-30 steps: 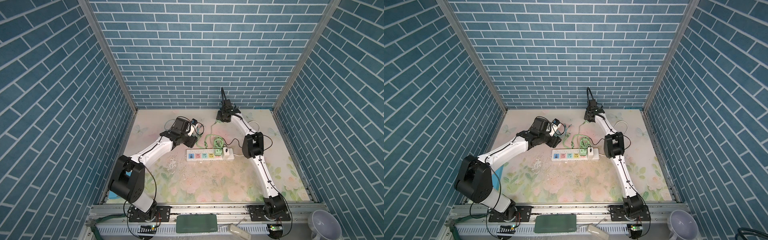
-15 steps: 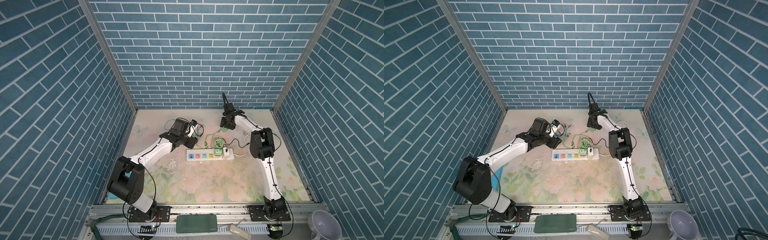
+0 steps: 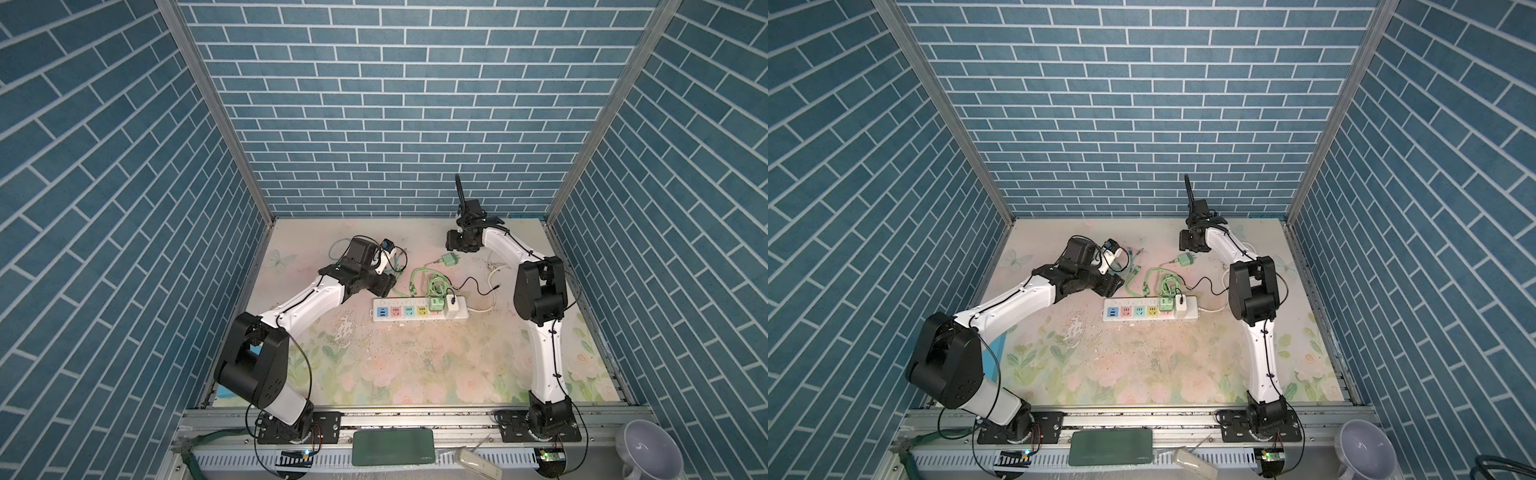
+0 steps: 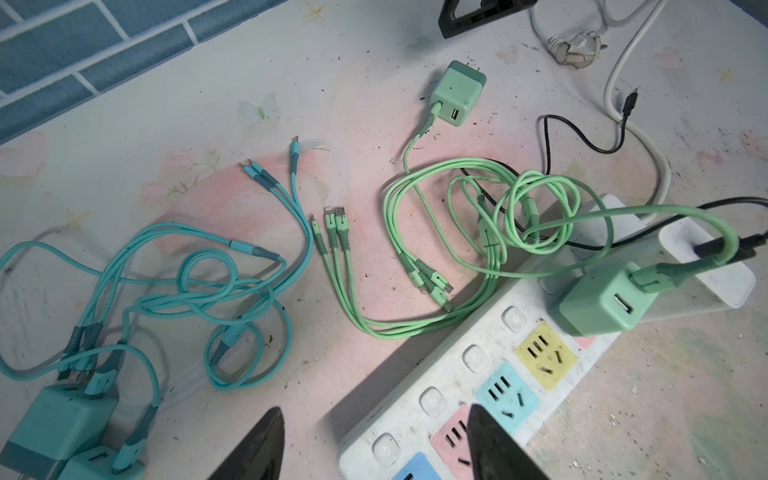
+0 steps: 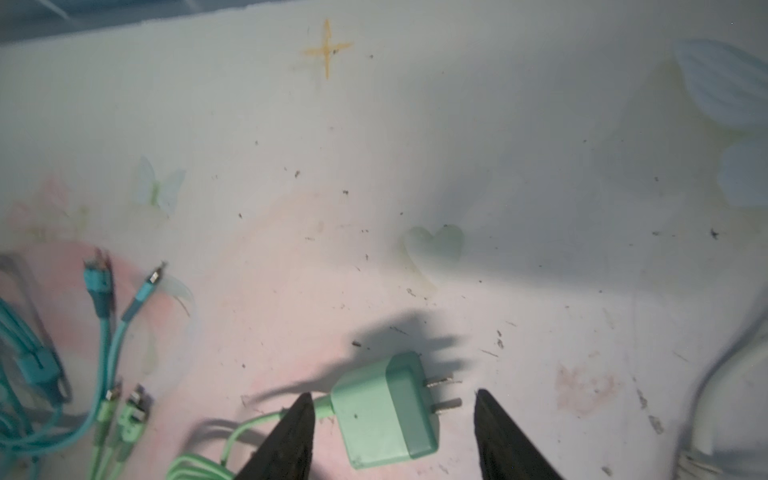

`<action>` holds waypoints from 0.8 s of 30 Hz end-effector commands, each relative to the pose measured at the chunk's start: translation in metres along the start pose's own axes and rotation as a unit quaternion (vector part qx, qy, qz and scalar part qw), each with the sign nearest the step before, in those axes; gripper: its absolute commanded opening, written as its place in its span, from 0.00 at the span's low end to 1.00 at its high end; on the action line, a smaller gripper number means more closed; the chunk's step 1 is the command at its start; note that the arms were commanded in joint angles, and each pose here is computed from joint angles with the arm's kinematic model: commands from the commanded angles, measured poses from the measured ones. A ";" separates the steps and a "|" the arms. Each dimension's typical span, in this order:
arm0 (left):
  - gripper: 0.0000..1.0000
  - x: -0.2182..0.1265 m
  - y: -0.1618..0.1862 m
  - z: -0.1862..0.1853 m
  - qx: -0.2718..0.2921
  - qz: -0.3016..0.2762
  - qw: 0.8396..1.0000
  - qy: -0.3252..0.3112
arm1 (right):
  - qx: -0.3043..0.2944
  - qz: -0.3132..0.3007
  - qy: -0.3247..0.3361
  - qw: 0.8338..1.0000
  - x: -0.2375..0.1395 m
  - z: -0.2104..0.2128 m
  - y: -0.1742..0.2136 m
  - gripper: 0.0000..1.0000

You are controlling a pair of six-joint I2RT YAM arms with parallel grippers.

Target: Insert the plug

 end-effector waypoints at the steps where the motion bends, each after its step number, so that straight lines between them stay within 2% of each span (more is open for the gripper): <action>1: 0.71 -0.004 0.005 0.000 -0.005 0.008 1.000 0.001 | -0.108 0.025 -0.015 0.994 -0.023 0.004 0.007 0.60; 6: 0.71 -0.003 0.000 0.001 -0.006 0.008 1.000 0.001 | -0.176 0.058 -0.016 0.983 -0.035 0.000 0.021 0.59; 9: 0.71 -0.002 -0.003 0.000 -0.008 0.006 1.000 0.005 | -0.191 0.074 0.015 0.979 -0.029 -0.010 0.023 0.57; 14: 0.71 -0.003 -0.005 -0.002 -0.007 0.008 1.000 0.009 | -0.186 0.057 0.077 0.978 -0.015 -0.029 0.010 0.54; 17: 0.71 -0.003 -0.003 -0.002 -0.008 0.010 1.000 0.008 | -0.169 0.039 0.087 0.981 -0.011 -0.036 0.000 0.54; 24: 0.71 -0.003 -0.002 -0.004 -0.009 0.011 1.000 0.010 | -0.145 0.047 0.089 0.984 0.012 -0.044 -0.012 0.50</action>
Point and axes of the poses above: each gripper's point midway between its finger pads, its own x axis out along the fingers, its own z axis along the line the jaws close on, y = z × x, the point moved 2 cm from there along -x, back along the fingers, and after that the axes turned 4 degrees about -x, right-handed, at the moved point
